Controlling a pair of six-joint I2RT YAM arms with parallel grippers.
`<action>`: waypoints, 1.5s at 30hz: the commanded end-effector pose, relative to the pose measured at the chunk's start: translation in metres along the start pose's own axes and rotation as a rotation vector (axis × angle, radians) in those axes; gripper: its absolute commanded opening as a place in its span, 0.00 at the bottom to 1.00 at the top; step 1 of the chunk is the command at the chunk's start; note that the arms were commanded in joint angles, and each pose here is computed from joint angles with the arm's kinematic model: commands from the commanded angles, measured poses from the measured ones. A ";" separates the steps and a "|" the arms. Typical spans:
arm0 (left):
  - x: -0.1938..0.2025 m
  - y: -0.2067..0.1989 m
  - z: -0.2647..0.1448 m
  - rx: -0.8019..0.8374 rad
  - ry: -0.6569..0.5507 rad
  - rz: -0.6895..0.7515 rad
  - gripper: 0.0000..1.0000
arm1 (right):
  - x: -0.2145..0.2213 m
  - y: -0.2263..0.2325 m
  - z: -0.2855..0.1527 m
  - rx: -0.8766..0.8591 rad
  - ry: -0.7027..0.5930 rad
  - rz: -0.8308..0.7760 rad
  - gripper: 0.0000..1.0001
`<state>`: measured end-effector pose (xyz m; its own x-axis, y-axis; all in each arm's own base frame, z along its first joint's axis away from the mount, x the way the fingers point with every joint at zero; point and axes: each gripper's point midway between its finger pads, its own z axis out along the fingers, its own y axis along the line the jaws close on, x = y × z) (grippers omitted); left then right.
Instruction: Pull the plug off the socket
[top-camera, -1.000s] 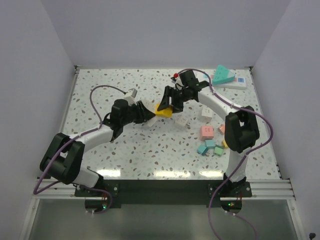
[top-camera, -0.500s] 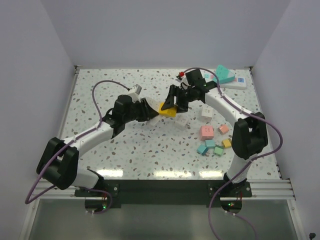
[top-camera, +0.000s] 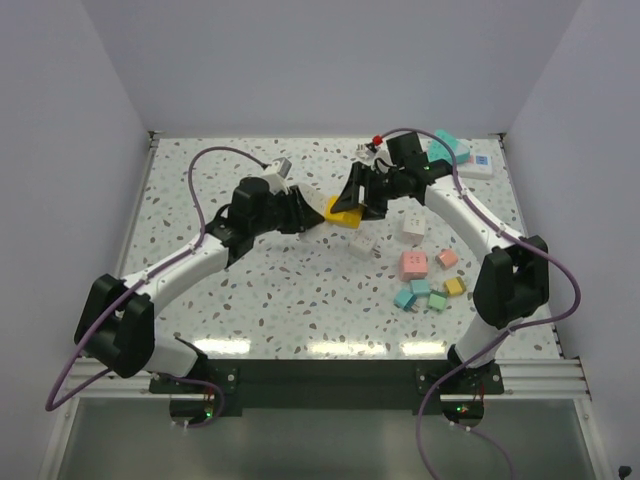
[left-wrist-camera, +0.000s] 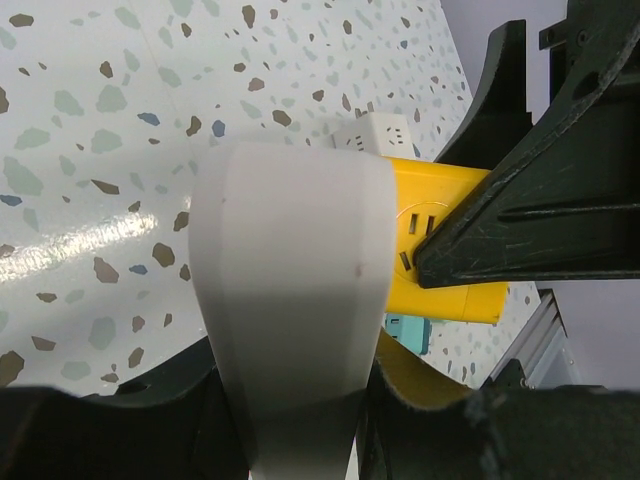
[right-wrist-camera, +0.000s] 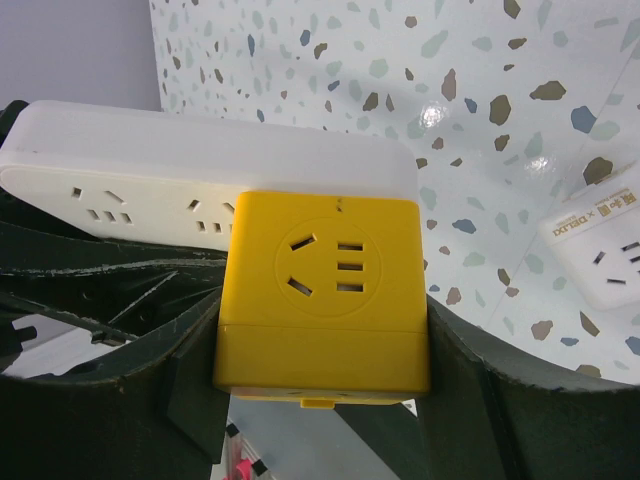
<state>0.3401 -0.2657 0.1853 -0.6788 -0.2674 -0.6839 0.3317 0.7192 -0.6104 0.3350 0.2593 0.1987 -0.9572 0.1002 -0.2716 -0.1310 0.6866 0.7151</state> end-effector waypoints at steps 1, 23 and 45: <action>-0.026 0.167 -0.040 -0.645 -0.130 -0.029 0.00 | 0.040 0.009 -0.056 -0.004 0.099 -0.011 0.00; -0.061 0.194 -0.068 -0.725 -0.172 -0.017 0.00 | 0.024 0.022 -0.069 -0.089 0.059 -0.008 0.00; -0.119 0.121 -0.029 -0.483 -0.299 0.001 0.00 | 0.007 -0.017 -0.060 0.112 -0.022 -0.028 0.00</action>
<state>0.4221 -0.1342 0.1271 -0.6171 -0.3455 -0.7070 -0.1172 0.9288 -0.3516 0.3200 0.2272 0.2319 -0.9544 0.1346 -0.2666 -0.1160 0.6555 0.7462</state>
